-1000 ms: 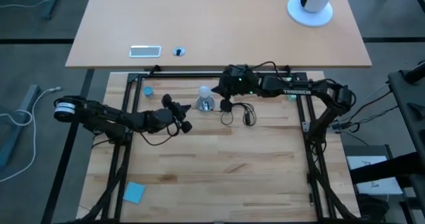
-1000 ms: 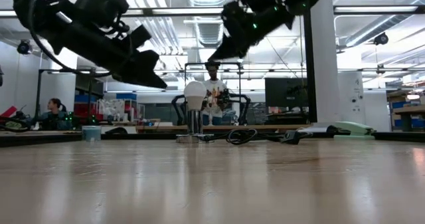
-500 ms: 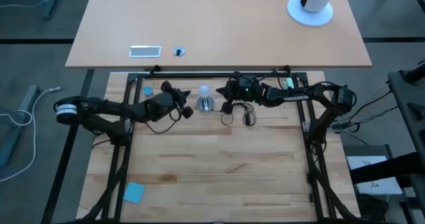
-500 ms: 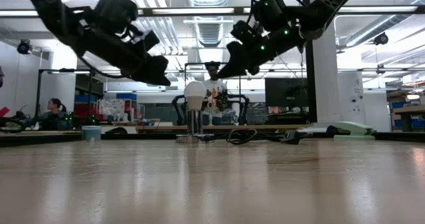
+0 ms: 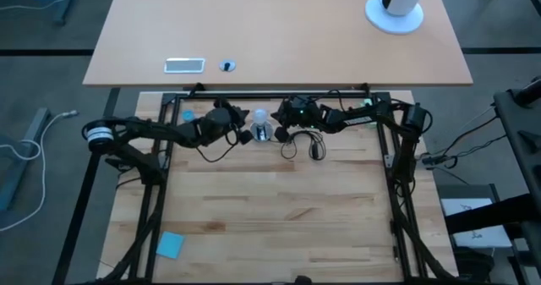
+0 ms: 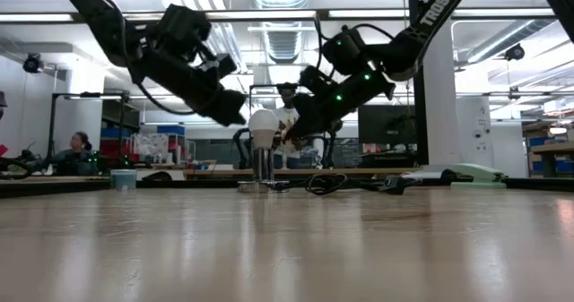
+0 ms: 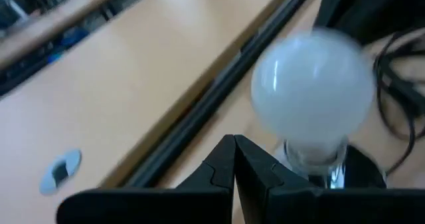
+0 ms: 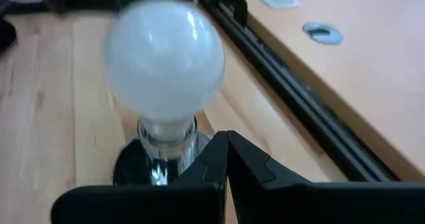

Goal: Screw lightbulb
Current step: Remove the lightbulb from the lamp

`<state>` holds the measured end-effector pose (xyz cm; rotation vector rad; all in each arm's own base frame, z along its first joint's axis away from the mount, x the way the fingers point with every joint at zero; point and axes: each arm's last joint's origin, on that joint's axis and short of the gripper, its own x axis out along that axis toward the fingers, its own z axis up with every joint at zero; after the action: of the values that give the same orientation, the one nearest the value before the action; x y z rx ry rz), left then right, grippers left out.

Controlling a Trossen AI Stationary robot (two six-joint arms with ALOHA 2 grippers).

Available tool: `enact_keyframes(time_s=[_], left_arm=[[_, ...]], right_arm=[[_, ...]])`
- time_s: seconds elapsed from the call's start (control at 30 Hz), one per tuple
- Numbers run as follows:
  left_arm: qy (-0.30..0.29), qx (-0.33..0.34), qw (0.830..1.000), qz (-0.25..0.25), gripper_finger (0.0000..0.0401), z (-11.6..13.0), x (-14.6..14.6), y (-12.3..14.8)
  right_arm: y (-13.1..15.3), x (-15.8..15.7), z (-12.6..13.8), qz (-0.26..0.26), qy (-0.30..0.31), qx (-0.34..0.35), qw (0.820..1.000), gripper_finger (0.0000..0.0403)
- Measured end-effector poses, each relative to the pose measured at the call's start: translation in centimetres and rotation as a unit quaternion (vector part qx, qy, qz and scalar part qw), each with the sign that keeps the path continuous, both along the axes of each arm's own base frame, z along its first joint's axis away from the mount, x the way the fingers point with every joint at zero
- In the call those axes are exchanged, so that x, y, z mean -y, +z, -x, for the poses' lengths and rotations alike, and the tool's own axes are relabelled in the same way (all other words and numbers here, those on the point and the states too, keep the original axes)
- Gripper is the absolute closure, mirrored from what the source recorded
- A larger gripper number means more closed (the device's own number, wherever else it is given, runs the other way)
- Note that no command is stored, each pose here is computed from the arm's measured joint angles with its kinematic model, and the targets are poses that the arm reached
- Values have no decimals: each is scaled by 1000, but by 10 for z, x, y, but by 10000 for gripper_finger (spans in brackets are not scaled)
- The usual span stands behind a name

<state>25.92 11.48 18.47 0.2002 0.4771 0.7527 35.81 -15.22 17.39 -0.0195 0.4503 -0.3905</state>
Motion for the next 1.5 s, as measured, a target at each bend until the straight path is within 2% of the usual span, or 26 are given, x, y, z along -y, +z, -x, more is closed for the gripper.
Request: enact_keyframes(time_s=[0.1,0.23,0.53,0.73,1.07,1.17,1.33,1.5], left_arm=[[11,-1,1000,24,401,5,2,-11],[21,6,999,47,401,15,7,-24],[-14,26,1000,-1,401,11,5,-14],[-47,25,998,-22,401,4,3,-4],[-111,27,993,9,401,1,8,-7],[-106,29,994,6,401,1,11,-5],[-62,11,998,5,401,3,16,-6],[-46,-7,998,35,401,7,16,-16]], right_arm=[[-2,0,0,-4,3,-3,1000,401],[-5,-1,3,-22,52,-1,998,401],[9,-5,-2,-35,133,50,989,401],[14,-4,-5,-25,136,54,989,401],[10,-3,-3,-27,117,34,992,401],[10,-3,-2,-29,117,27,992,401],[13,-6,4,-35,122,-9,992,401],[23,-9,13,-30,129,-33,991,401]])
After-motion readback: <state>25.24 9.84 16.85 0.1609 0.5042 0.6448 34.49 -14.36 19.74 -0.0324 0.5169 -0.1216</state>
